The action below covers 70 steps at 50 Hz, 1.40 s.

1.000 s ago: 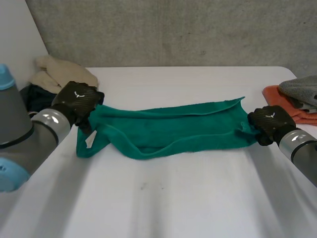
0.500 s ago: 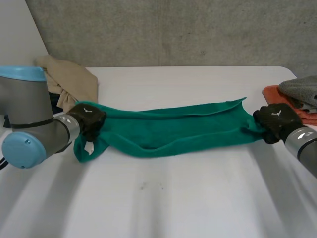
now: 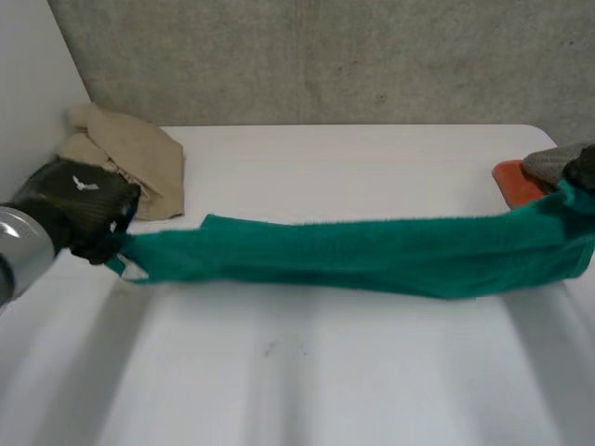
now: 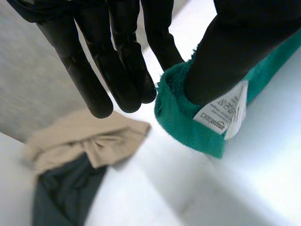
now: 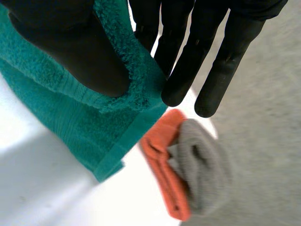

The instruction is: Fold the laundry.

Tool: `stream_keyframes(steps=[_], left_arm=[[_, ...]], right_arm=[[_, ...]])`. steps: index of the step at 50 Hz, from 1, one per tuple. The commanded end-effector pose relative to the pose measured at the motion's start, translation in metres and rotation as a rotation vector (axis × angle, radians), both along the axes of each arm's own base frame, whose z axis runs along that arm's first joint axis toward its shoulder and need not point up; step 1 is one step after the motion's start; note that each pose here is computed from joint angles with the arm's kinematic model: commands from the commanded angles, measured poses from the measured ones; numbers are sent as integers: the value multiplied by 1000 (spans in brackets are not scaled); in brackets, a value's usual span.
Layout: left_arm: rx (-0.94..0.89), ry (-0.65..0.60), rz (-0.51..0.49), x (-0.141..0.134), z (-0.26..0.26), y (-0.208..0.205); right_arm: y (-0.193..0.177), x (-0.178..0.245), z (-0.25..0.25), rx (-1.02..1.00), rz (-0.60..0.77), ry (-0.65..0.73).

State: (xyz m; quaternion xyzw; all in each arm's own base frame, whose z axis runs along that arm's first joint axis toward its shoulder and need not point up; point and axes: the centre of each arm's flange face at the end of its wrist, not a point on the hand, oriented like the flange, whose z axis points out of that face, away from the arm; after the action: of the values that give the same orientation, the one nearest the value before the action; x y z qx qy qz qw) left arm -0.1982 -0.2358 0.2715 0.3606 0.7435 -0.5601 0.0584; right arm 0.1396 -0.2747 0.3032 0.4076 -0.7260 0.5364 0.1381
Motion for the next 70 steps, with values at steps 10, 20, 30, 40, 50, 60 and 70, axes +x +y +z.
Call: stream_keyframes(steps=[10, 20, 30, 40, 50, 60, 70], left_arm=[[-640, 113, 81, -72, 26, -154], [-1137, 318, 139, -75, 123, -162], [-805, 291, 109, -65, 32, -146], [-524, 188, 28, -66, -64, -111], [-442, 158, 18, -60, -84, -85], [-460, 168, 18, -56, -71, -74], [-462, 171, 17, -55, -68, -72]], right_arm=[[-118, 41, -2, -503, -21, -234], [-131, 43, 76, -1021, 20, -543], [-126, 53, -8, -515, -40, -467], [-112, 70, -124, -92, -34, -402], [-87, 67, -150, 75, -34, -384], [-68, 71, -134, 41, 65, -264], [-53, 79, -149, -6, 193, 5]])
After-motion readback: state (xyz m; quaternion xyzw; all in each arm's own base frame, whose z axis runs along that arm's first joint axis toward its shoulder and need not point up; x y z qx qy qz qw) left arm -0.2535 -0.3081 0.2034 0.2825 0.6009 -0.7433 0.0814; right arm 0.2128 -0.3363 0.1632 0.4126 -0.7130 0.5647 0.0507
